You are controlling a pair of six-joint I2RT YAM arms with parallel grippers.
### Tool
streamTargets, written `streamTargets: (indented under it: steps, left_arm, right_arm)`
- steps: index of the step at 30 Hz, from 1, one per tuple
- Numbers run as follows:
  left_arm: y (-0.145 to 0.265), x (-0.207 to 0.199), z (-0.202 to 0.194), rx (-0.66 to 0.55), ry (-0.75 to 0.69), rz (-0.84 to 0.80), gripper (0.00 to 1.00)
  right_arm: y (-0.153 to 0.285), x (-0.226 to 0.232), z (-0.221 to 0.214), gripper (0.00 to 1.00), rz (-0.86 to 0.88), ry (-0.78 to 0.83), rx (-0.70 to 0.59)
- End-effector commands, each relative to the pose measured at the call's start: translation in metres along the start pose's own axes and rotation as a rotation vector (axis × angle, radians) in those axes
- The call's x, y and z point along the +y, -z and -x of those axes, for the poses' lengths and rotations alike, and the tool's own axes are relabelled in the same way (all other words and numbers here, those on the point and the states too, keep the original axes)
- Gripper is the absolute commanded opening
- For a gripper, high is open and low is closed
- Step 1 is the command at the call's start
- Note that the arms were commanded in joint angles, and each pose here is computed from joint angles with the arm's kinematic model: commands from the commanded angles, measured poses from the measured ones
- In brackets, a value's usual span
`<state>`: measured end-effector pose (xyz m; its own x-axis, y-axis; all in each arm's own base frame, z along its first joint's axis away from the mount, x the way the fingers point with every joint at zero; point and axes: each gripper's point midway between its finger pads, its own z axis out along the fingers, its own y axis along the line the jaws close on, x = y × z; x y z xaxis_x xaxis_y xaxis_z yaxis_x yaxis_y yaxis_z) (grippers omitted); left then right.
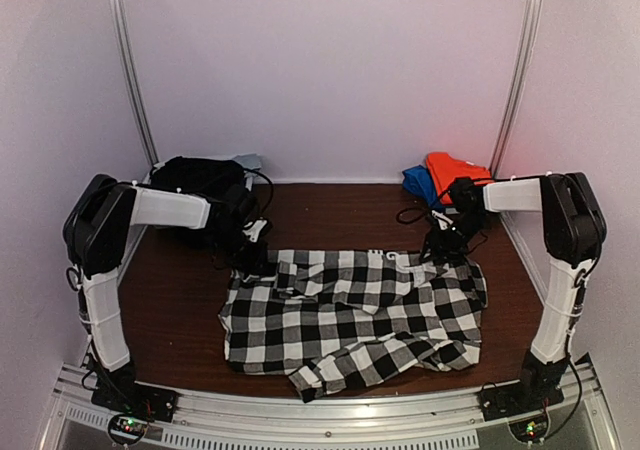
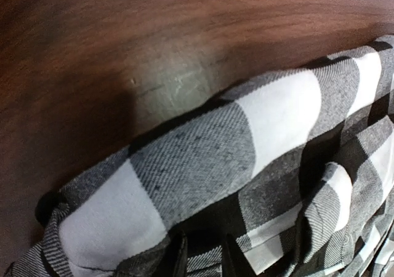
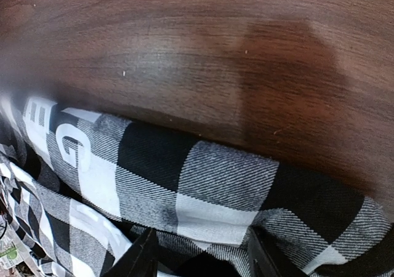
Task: Fold and stack the mixed laundry pile
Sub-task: Move the 1/3-folded shirt to the center of the board.
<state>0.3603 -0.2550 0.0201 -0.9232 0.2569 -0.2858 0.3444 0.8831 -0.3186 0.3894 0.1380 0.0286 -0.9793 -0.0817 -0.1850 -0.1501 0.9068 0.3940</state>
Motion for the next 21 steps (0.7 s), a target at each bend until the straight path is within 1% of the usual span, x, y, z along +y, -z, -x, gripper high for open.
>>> streamTargets:
  steps: [1, 3, 6, 9, 11, 13, 15, 17, 21]
  left_arm:
    - [-0.002, 0.033, 0.01, -0.016, 0.066, 0.074, 0.21]
    - [-0.005, 0.05, 0.022, -0.025, 0.082, 0.108, 0.21]
    - [-0.02, 0.066, 0.04, 0.002, 0.092, 0.114, 0.21]
    - [-0.029, 0.071, 0.054, 0.025, 0.066, 0.111, 0.21]
    - [-0.025, 0.072, 0.061, 0.017, 0.045, 0.125, 0.22]
    - [-0.018, 0.071, 0.065, -0.001, 0.037, 0.13, 0.22]
    - [-0.011, 0.066, 0.068, -0.012, 0.028, 0.109, 0.24]
    - [-0.008, 0.062, 0.066, -0.01, 0.016, 0.089, 0.26]
    - [-0.008, 0.059, 0.047, 0.015, 0.016, 0.063, 0.32]
  right_arm:
    - [-0.025, -0.029, 0.005, 0.5, -0.1, -0.026, 0.034]
    - [-0.029, -0.036, 0.026, 0.5, -0.114, -0.036, 0.01]
    - [-0.033, -0.043, 0.055, 0.5, -0.12, -0.048, -0.022]
    - [-0.033, -0.04, 0.078, 0.5, -0.099, -0.041, -0.05]
    - [-0.03, -0.036, 0.091, 0.51, -0.086, -0.028, -0.077]
    - [-0.023, -0.035, 0.097, 0.53, -0.088, -0.024, -0.095]
    - [-0.009, -0.035, 0.101, 0.56, -0.078, -0.044, -0.139]
    - [0.003, -0.037, 0.105, 0.57, -0.056, -0.079, -0.171]
    - [0.023, -0.028, 0.111, 0.57, -0.026, -0.091, -0.224]
